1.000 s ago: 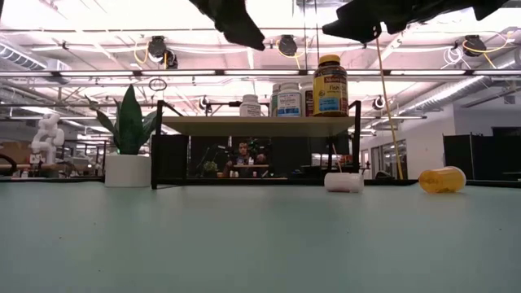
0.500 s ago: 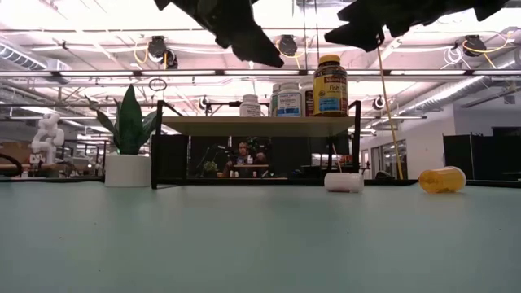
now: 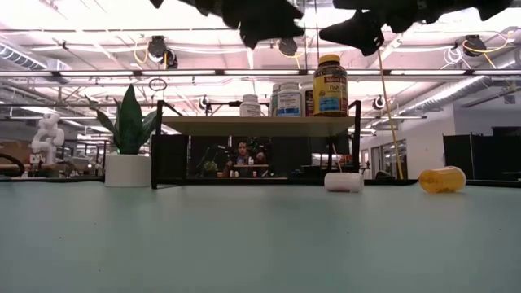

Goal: Pick and place medicine bottles onto shelf by color
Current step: Put the orange pill bottle on the shelf

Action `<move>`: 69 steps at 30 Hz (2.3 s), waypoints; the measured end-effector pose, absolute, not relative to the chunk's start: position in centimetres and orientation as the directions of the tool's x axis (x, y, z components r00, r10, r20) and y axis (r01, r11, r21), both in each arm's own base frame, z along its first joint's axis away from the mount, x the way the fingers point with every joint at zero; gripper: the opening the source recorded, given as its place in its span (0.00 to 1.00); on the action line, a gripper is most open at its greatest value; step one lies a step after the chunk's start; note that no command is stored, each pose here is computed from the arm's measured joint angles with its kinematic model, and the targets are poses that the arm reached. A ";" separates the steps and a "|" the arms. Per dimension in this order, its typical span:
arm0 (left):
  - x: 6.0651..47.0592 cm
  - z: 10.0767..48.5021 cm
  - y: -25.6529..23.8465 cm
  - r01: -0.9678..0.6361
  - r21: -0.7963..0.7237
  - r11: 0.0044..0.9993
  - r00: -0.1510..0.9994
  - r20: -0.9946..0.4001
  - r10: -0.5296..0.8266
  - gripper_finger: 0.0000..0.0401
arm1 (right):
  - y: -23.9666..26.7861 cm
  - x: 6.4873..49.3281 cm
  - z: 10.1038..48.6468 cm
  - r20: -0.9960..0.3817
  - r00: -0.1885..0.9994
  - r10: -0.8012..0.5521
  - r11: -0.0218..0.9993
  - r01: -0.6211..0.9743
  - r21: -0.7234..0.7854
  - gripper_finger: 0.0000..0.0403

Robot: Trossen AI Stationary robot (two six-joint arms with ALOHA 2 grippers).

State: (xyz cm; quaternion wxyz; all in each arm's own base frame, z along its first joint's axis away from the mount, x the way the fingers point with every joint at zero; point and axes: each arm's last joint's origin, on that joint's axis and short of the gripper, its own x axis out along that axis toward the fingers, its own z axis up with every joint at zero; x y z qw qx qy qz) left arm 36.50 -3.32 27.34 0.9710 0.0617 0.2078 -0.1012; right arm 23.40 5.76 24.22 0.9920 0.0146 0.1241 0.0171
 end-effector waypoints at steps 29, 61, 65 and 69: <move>41.2 22.9 -6.8 0.381 0.377 0.844 0.925 -0.151 -0.350 0.58 | 11.8 20.6 19.7 -0.487 0.863 -0.131 0.966 0.221 0.132 0.78; 44.6 16.8 -7.3 0.418 0.275 0.866 0.905 -0.211 -0.370 0.74 | 11.4 20.0 18.9 -0.563 0.810 -0.162 0.976 0.215 0.029 0.78; 45.5 15.2 -7.8 0.436 0.255 0.863 0.891 -0.253 -0.376 0.74 | 11.4 20.0 18.8 -0.568 0.806 -0.165 0.978 0.208 0.012 0.78; 46.1 14.3 -8.4 0.455 0.243 0.857 0.876 -0.293 -0.382 0.74 | 11.3 19.8 19.0 -0.568 0.806 -0.163 0.977 0.211 0.019 0.78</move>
